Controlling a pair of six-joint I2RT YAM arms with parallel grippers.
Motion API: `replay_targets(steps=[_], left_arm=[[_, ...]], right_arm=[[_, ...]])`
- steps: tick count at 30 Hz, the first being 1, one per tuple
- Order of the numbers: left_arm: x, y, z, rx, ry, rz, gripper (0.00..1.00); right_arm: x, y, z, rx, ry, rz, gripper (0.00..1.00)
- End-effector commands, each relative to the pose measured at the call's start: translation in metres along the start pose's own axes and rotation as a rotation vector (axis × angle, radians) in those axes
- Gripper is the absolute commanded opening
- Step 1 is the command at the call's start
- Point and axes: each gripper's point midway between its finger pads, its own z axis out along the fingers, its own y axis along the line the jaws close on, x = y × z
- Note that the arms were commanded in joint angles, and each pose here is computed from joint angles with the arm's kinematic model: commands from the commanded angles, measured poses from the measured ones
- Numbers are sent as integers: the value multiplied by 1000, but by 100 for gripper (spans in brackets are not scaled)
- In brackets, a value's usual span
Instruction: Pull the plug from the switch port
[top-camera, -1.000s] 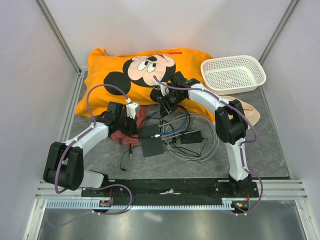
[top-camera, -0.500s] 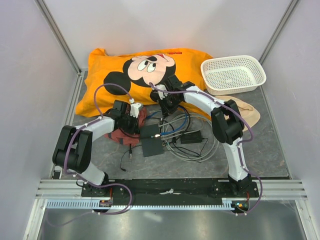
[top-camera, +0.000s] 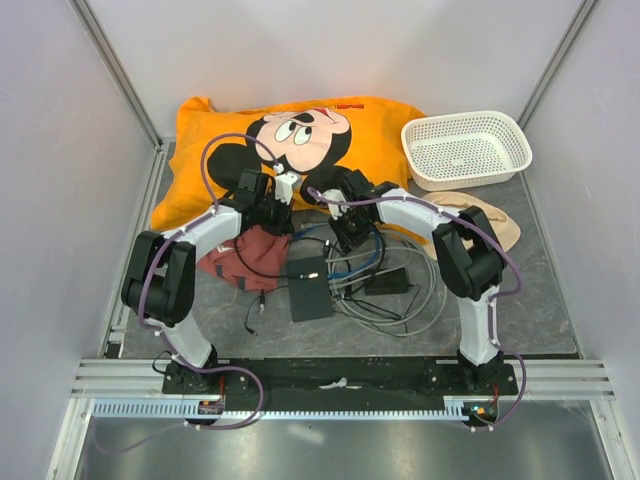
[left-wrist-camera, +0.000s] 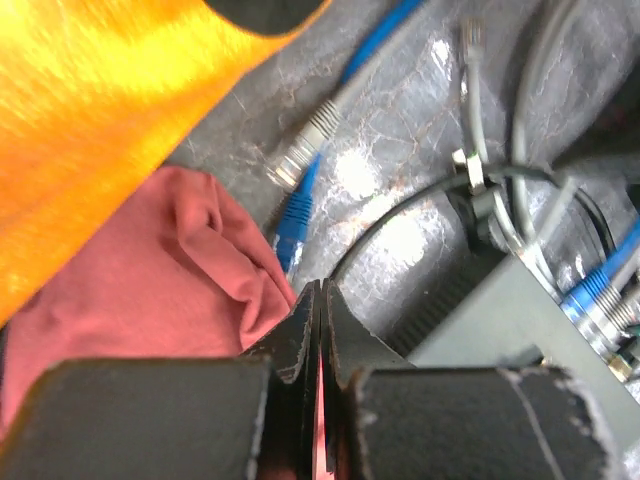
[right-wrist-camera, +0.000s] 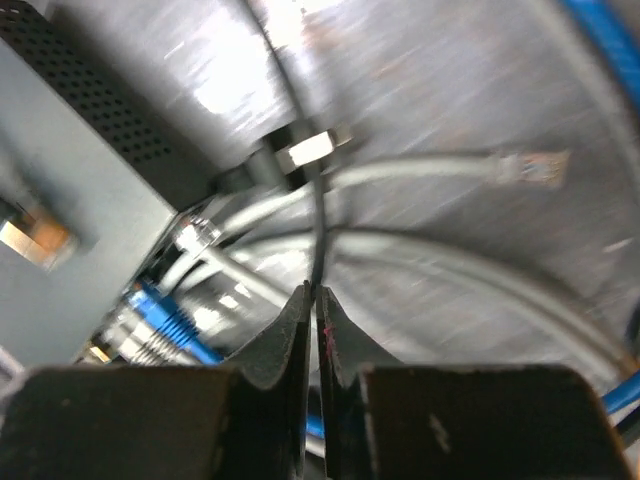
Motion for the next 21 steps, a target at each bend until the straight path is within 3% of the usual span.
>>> replay_targets(steps=[1, 3, 8, 11, 14, 17, 21], left_arm=[[-16, -6, -26, -14, -46, 43, 2], [-13, -11, -36, -16, -55, 35, 4], [-1, -35, -58, 49, -74, 9, 8], [17, -51, -59, 121, -42, -20, 8], [33, -68, -56, 215, -8, -48, 5], [44, -83, -57, 312, -9, 11, 5], [57, -87, -63, 329, -4, 118, 4]], right_arm=[[16, 50, -24, -14, 24, -89, 12], [14, 41, -29, 60, 11, -93, 12], [-3, 1, -41, 79, -26, -13, 22], [-25, 17, -54, -168, -69, -65, 41], [-35, 47, -64, -392, -87, -181, 53], [-36, 58, -61, -502, -68, -185, 61], [-30, 69, -46, -651, -17, -132, 61]])
